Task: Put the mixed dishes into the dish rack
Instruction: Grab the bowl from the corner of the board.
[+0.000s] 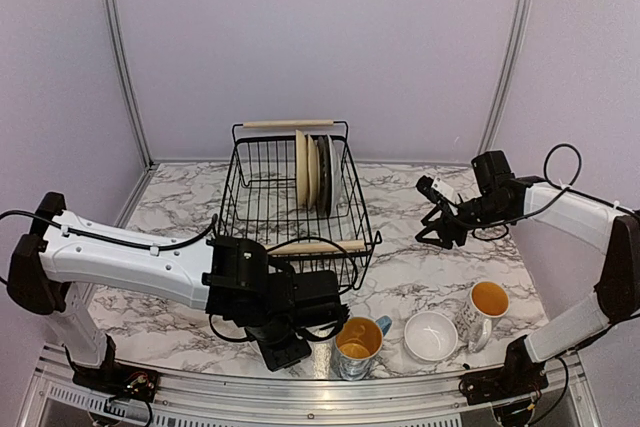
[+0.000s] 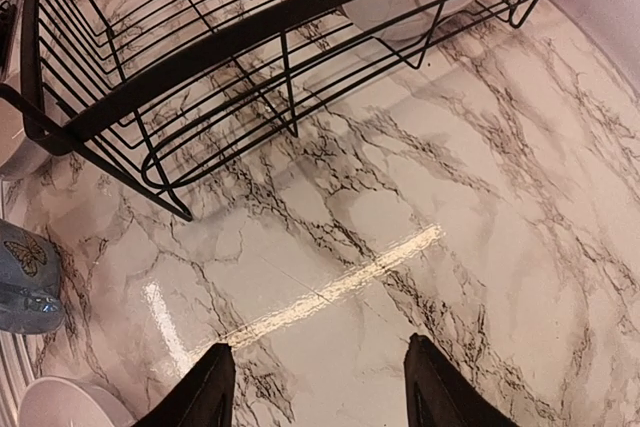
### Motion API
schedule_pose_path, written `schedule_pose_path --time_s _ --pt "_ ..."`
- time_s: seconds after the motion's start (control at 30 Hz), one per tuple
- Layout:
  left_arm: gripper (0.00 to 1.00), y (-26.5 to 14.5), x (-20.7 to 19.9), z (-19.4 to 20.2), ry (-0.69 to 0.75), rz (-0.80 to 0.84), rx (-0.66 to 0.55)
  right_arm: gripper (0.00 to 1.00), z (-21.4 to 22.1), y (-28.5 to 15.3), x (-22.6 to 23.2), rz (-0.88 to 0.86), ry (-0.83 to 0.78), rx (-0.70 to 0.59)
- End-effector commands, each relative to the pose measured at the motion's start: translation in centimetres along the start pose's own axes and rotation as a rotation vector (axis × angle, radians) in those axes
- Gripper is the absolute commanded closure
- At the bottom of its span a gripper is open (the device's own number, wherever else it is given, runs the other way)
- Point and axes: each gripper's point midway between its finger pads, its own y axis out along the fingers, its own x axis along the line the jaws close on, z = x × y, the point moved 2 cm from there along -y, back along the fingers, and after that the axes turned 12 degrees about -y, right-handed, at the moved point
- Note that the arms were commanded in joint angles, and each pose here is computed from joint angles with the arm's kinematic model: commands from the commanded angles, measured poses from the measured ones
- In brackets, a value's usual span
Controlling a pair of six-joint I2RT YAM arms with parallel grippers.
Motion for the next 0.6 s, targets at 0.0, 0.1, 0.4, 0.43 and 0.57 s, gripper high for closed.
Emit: schedule_pose_path --time_s 0.0,0.1,0.4,0.43,0.57 --pt "0.62 1.2 -0.8 1.3 0.019 0.034 0.067 0.44 -0.7 -0.5 -0.6 0.031 -0.013 -0.01" --pt "0.64 2.0 -0.9 2.1 0.031 0.029 0.099 0.44 -0.7 -0.5 -0.5 0.031 -0.014 -0.01" --pt "0.7 3.8 -0.6 2.8 0.056 -0.006 0.144 0.44 -0.6 -0.4 -0.6 0.032 -0.015 -0.007" --pt "0.71 3.9 -0.6 2.8 0.059 -0.008 0.147 0.44 -0.6 -0.4 -0.6 0.032 -0.014 -0.007" --pt "0.75 4.4 -0.5 3.0 0.07 -0.021 0.159 0.44 -0.7 -0.5 -0.5 0.033 -0.016 -0.009"
